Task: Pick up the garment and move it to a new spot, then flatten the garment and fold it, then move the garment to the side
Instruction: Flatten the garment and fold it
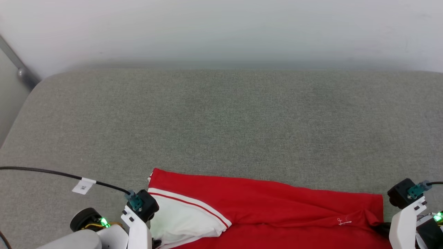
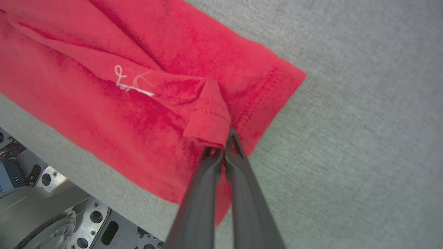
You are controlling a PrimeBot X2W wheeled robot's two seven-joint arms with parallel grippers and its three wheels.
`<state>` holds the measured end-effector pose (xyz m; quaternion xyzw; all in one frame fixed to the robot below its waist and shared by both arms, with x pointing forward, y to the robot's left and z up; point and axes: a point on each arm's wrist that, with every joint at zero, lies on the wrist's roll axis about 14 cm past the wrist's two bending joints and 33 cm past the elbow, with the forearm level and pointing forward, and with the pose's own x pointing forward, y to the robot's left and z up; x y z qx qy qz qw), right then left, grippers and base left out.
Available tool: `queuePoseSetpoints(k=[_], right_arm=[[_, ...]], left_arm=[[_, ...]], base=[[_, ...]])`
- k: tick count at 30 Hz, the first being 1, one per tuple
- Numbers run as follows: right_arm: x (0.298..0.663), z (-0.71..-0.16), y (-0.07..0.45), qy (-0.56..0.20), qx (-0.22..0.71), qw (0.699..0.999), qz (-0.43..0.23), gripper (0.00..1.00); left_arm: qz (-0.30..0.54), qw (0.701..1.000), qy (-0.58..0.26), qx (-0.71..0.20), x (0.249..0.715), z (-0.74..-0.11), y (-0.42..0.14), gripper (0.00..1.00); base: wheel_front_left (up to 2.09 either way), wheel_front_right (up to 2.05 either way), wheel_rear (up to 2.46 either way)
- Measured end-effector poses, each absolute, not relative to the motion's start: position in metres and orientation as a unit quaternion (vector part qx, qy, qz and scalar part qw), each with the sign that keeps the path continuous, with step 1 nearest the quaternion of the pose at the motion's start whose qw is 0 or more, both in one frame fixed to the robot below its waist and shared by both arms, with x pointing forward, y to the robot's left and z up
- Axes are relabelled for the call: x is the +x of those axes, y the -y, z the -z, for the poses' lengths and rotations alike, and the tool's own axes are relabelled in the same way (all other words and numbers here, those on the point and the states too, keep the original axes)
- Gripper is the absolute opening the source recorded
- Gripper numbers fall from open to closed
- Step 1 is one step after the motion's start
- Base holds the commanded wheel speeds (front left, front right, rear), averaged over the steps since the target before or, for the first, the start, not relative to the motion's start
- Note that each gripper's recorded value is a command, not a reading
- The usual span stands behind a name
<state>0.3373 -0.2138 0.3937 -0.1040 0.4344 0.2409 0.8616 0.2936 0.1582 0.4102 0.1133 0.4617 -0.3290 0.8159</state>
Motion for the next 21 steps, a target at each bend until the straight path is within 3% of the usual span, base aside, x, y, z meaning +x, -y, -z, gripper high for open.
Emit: queuePoseSetpoints(k=[1, 2, 3, 4, 11, 15, 21], right_arm=[[0.335, -0.389, 0.212, -0.44, -0.101, 0.859, -0.242, 0.0], [0.333, -0.386, 0.212, -0.445, -0.101, 0.857, -0.241, 0.07], [0.333, -0.384, 0.211, -0.446, -0.1, 0.856, -0.241, 0.37], [0.333, -0.383, 0.21, -0.447, -0.095, 0.857, -0.24, 1.0], [0.348, -0.412, 0.212, -0.379, -0.095, 0.889, -0.237, 1.0], [0.359, -0.442, 0.213, -0.321, -0.073, 0.916, -0.23, 1.0], [0.382, -0.482, 0.233, -0.242, -0.051, 0.95, -0.19, 1.0]], left_arm=[[0.329, 0.813, -0.468, 0.108, 0.29, -0.406, -0.157, 0.0], [0.327, 0.812, -0.472, 0.105, 0.289, -0.402, -0.156, 0.0], [0.322, 0.812, -0.475, 0.102, 0.288, -0.398, -0.157, 0.85], [0.317, 0.818, -0.469, 0.101, 0.29, -0.397, -0.158, 1.0], [0.297, 0.868, -0.384, 0.11, 0.311, -0.419, -0.16, 1.0], [0.258, 0.919, -0.279, 0.108, 0.337, -0.453, -0.163, 1.0], [0.18, 0.967, -0.136, 0.115, 0.361, -0.492, -0.177, 1.0]], base=[[0.0, 0.0, 0.0], [0.0, 0.0, 0.0], [0.0, 0.0, 0.0], [0.0, 0.0, 0.0], [0.0, 0.0, 0.0], [0.0, 0.0, 0.0], [0.0, 0.0, 0.0]])
